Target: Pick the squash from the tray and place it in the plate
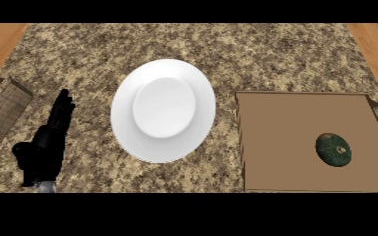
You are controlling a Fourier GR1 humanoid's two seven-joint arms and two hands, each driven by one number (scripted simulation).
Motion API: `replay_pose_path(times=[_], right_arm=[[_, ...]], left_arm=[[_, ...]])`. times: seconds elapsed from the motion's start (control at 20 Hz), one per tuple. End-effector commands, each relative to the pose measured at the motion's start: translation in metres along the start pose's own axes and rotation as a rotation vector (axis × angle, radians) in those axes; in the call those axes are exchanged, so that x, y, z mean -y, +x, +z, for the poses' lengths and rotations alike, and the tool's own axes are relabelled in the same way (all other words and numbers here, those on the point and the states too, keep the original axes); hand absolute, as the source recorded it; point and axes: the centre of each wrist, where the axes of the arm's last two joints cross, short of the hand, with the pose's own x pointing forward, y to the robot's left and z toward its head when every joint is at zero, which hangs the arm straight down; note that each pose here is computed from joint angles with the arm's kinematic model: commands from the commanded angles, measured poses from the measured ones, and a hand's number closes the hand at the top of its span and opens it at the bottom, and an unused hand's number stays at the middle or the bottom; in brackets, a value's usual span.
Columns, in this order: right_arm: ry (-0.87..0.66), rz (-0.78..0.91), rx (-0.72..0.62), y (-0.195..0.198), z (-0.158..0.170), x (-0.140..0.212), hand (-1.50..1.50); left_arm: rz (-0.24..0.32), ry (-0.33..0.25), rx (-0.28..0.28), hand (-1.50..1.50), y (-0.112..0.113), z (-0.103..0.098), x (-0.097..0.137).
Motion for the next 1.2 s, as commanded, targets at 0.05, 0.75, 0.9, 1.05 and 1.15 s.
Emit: replay_pose_path(times=[0.05, 0.75, 0.9, 1.05, 1.15], right_arm=[[-0.213, -0.229, -0.026, -0.004, 0.015, -0.007, -1.50], [-1.140, -0.122, 0.015, -0.025, 0.142, -0.026, -1.50], [-1.045, -0.112, -0.016, -0.006, 0.179, -0.045, -1.50], [-0.891, -0.064, -0.127, -0.001, 0.209, -0.048, -1.50], [-0.795, 0.037, -0.265, -0.024, 0.228, -0.039, -1.50]], left_arm=[[-0.091, 0.015, 0.012, 0.00, -0.004, -0.001, -0.024], [-0.227, -0.040, 0.024, 0.00, -0.037, 0.007, -0.054], [-0.231, -0.068, 0.059, 0.00, -0.025, -0.004, -0.055], [-0.231, -0.040, 0.050, 0.00, -0.041, -0.005, -0.048], [-0.230, -0.070, 0.057, 0.00, -0.038, 0.007, -0.060]])
